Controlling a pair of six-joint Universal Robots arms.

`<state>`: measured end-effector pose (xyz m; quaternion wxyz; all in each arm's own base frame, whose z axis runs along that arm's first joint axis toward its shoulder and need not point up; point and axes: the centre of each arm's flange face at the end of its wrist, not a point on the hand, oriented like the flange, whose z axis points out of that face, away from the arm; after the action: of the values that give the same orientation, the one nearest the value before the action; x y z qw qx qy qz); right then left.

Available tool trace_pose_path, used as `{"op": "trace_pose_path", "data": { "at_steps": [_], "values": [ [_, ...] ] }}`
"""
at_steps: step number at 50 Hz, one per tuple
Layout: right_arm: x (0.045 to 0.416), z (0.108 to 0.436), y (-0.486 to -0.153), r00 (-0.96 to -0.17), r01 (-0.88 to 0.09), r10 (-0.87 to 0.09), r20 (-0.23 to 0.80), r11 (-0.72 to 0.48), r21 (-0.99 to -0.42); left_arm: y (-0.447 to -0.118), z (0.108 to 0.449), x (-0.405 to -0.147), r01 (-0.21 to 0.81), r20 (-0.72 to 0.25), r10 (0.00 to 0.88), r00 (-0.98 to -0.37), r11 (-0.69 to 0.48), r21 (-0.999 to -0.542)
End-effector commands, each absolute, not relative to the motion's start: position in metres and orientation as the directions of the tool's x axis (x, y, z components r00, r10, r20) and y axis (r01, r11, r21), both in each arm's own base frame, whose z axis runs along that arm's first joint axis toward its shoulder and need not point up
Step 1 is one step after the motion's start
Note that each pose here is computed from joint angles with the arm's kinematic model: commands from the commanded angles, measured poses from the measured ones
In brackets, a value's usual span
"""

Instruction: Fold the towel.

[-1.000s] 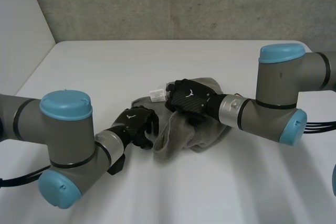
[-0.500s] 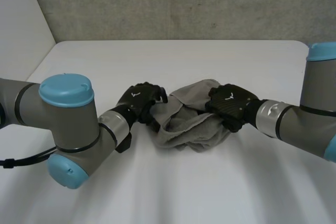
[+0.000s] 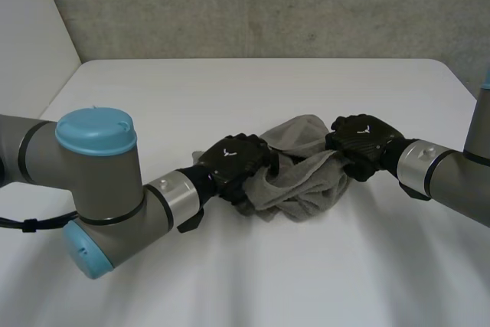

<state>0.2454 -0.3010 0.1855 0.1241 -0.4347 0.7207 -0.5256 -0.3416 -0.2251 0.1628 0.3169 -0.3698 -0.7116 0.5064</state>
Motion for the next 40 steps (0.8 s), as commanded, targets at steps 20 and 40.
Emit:
{"op": "trace_pose_path", "data": {
  "at_steps": [20,40],
  "values": [
    [0.246,0.179,-0.295,-0.585,-0.501,-0.769,0.257,0.093,-0.860,-0.238,0.172,-0.325,0.364,-0.157,0.817,-0.555,0.068,-0.929],
    [0.292,0.246,-0.327,-0.365,-0.426,-0.713,0.599,-0.444,-0.788,-0.296,0.241,-0.336,0.216,-0.282,0.704,-0.652,-0.185,-0.959]
  ]
}}
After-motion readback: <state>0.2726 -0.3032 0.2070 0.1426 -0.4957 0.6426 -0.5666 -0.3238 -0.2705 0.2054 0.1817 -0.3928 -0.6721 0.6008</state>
